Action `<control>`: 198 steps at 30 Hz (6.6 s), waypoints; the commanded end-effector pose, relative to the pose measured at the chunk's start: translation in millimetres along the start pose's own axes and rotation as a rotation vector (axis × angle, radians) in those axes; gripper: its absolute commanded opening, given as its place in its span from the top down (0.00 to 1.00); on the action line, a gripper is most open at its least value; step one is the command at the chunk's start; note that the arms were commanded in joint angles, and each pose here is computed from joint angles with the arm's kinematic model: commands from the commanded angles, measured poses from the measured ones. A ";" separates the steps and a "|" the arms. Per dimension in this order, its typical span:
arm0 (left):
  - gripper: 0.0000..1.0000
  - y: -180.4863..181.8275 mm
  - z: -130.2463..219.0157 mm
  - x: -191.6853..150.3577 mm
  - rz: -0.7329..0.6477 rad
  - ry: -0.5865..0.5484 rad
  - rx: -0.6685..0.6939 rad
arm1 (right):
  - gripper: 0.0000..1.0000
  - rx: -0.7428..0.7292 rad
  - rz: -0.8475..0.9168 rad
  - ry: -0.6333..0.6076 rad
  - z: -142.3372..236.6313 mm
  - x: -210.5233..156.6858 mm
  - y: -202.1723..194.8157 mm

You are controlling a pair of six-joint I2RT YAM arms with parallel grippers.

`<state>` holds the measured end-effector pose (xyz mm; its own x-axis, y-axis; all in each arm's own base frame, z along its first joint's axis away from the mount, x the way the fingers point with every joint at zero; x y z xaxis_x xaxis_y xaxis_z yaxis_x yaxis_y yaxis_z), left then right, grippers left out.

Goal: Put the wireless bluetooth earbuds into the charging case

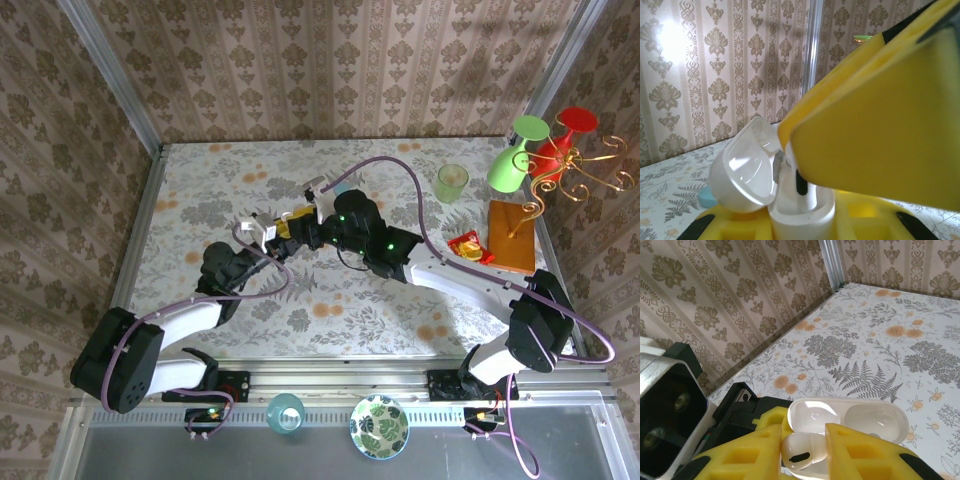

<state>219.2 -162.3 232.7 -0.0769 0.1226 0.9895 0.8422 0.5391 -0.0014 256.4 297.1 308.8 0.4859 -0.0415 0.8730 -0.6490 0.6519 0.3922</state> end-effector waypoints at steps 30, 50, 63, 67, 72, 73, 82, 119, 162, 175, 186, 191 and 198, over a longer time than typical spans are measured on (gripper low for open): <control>0.97 -2.9 19.6 4.5 -0.195 0.018 -0.197 | 0.23 -0.108 -0.192 0.204 20.9 39.1 -26.8; 0.98 -1.1 18.1 4.0 -0.277 0.025 -0.187 | 0.15 -0.129 -0.313 0.539 -0.2 6.1 -45.0; 0.98 1.2 16.9 6.3 -0.241 0.009 -0.178 | 0.15 -0.120 -0.256 0.531 15.0 9.1 -42.2; 0.98 2.6 16.1 7.1 -0.229 0.006 -0.174 | 0.15 -0.110 -0.228 0.515 21.2 14.5 -40.0; 0.98 3.7 14.5 6.0 -0.207 0.008 -0.192 | 0.15 -0.013 -0.132 0.399 38.1 25.6 -29.6; 0.98 3.5 14.1 6.2 -0.202 0.007 -0.202 | 0.15 0.017 -0.098 0.352 40.9 29.5 -27.1; 0.99 -8.1 9.7 20.4 -0.124 -0.005 -0.452 | 0.28 0.194 0.348 0.204 79.6 13.2 -18.0; 0.37 -18.4 13.7 20.1 -0.188 0.028 -0.443 | 0.83 0.308 0.375 0.337 47.1 -0.6 -43.5; 0.00 41.3 49.4 -30.7 -0.210 0.367 0.512 | 0.05 -0.591 -0.316 0.162 52.6 -54.3 -216.4; 0.00 75.5 90.6 -37.8 -0.286 0.513 0.837 | 0.00 -0.942 0.112 -0.071 140.9 -82.9 -214.9; 0.00 120.4 99.4 -65.4 -0.187 0.463 0.848 | 0.00 -0.917 0.010 -0.213 159.2 -106.7 -262.3; 0.00 145.2 96.8 -81.7 -0.126 0.502 0.833 | 0.00 -0.889 0.034 -0.222 156.3 -103.2 -272.4; 0.00 159.8 101.6 -89.7 -0.064 0.536 0.939 | 0.00 -0.883 -0.018 -0.204 149.2 -121.3 -294.5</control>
<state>297.0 -7.1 117.0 0.3574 -0.2385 0.9030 0.1455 0.9693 0.1984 293.3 -2.6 118.0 0.3936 -0.1189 0.9115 0.1062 0.9908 0.0834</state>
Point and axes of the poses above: each hand's point on the last joint's axis, 136 mm out from that joint toward the fingers, its own z axis back along the fingers, its own y axis along the line the jaws close on, x = y × z, the point moved 10 cm from there along z, back along the fingers, and after that the axes turned 5 degrees about -z, right-handed, at the moved point
